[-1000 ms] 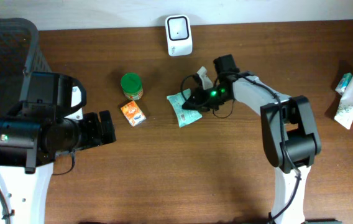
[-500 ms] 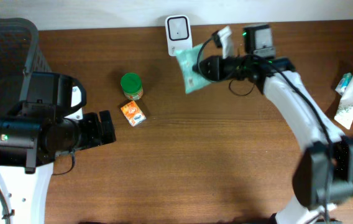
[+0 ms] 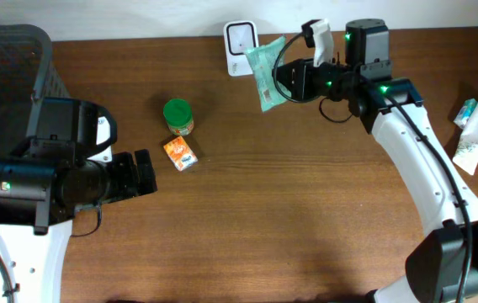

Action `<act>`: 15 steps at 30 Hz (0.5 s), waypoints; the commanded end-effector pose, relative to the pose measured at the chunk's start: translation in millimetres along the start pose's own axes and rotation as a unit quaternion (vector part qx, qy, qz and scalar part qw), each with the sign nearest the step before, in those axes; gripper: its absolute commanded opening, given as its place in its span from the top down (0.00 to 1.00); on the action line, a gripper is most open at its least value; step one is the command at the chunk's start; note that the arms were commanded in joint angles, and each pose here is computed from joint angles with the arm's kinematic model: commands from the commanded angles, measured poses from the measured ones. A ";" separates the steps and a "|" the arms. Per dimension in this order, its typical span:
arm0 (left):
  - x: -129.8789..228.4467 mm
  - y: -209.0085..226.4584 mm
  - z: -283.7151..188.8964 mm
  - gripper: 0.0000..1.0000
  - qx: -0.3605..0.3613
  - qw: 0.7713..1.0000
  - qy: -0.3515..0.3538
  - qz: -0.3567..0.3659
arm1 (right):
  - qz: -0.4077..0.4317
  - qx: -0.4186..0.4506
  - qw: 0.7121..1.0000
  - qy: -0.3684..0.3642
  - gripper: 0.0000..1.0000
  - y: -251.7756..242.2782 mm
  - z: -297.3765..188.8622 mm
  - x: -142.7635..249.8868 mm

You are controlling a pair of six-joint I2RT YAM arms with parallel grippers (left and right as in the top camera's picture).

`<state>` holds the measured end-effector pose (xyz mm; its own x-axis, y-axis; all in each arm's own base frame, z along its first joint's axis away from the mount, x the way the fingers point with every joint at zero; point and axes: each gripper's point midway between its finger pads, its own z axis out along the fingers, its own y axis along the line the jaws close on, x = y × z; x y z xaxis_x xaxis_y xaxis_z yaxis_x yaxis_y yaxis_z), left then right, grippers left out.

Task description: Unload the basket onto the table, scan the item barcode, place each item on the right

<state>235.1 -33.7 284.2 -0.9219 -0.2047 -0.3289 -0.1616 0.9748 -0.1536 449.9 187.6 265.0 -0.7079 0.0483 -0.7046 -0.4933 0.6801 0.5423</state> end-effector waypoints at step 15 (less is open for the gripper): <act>-0.5 1.3 -3.4 0.01 -0.001 1.000 -0.008 0.004 | 0.068 0.063 0.995 0.026 0.68 -22.4 -1.9 16.2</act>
<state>235.0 -33.7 284.1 -0.9221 -0.2047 -0.3283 -0.1617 0.9748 -0.1534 440.2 192.6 263.3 -0.7703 0.0827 -0.6323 -0.4441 0.6420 0.6250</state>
